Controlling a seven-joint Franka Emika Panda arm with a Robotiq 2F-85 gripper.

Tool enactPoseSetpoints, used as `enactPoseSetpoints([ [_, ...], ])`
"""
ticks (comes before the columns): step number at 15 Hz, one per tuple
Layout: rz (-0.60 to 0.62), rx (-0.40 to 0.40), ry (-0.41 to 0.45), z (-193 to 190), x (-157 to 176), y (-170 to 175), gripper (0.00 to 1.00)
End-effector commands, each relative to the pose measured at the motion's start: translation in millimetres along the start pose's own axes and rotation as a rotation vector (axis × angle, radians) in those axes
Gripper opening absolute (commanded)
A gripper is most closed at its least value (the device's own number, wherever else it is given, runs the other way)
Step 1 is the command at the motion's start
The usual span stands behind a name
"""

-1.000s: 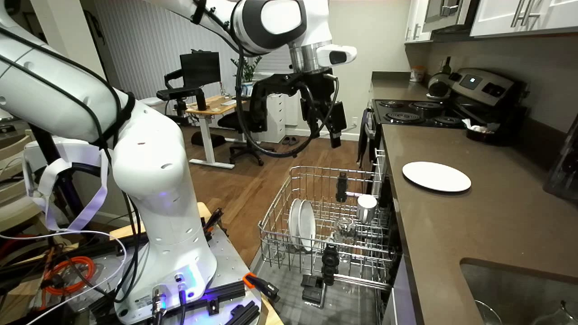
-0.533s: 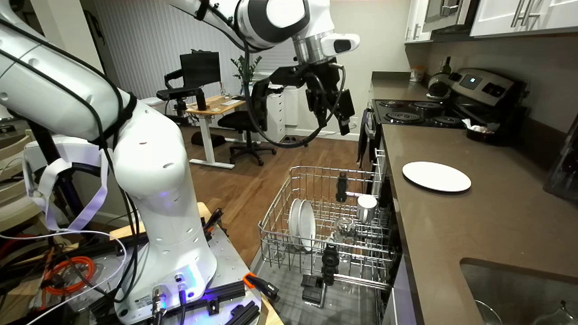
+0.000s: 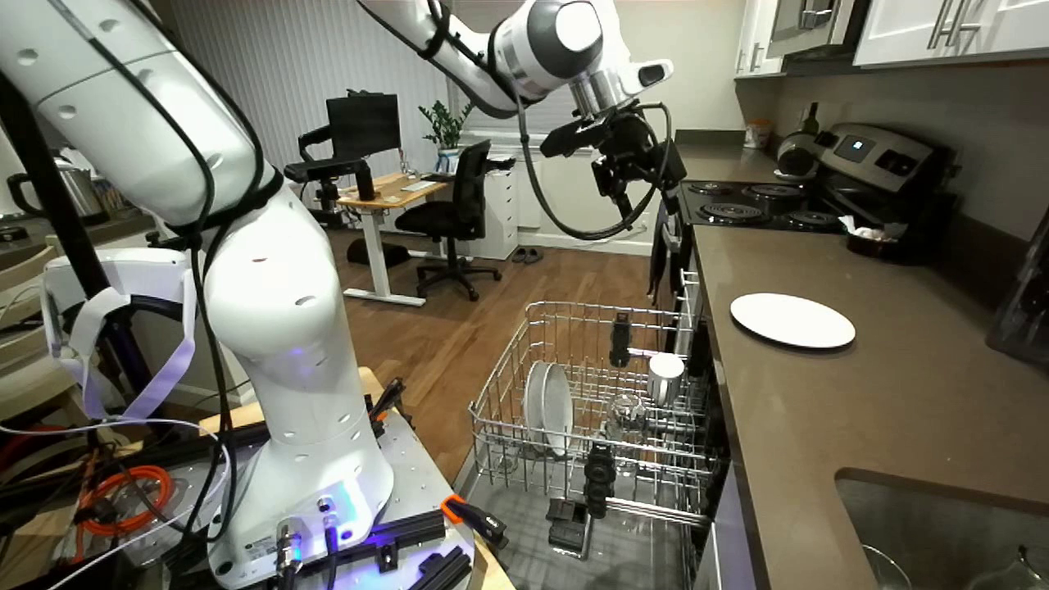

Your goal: Put the plate in the dishwasher

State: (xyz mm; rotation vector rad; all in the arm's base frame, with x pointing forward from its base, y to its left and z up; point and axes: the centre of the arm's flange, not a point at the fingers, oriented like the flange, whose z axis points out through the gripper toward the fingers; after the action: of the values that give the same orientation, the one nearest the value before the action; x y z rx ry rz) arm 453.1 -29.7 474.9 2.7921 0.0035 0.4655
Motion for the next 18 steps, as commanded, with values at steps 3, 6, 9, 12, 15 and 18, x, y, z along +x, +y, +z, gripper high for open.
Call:
enactPoseSetpoints([
  [3,-0.122,-0.191,0.009,53.6,82.2,-46.6,1.00],
  [6,-0.162,-0.257,-0.010,85.9,107.0,-58.5,1.00],
  [9,-0.189,-0.300,-0.074,118.1,125.3,-69.3,1.00],
  [12,-0.203,-0.335,-0.123,150.9,98.3,-94.0,1.00],
  [15,-0.208,-0.369,-0.125,184.8,71.6,-121.7,1.00],
  [18,-0.219,-0.397,-0.110,206.4,43.1,-144.2,1.00],
])
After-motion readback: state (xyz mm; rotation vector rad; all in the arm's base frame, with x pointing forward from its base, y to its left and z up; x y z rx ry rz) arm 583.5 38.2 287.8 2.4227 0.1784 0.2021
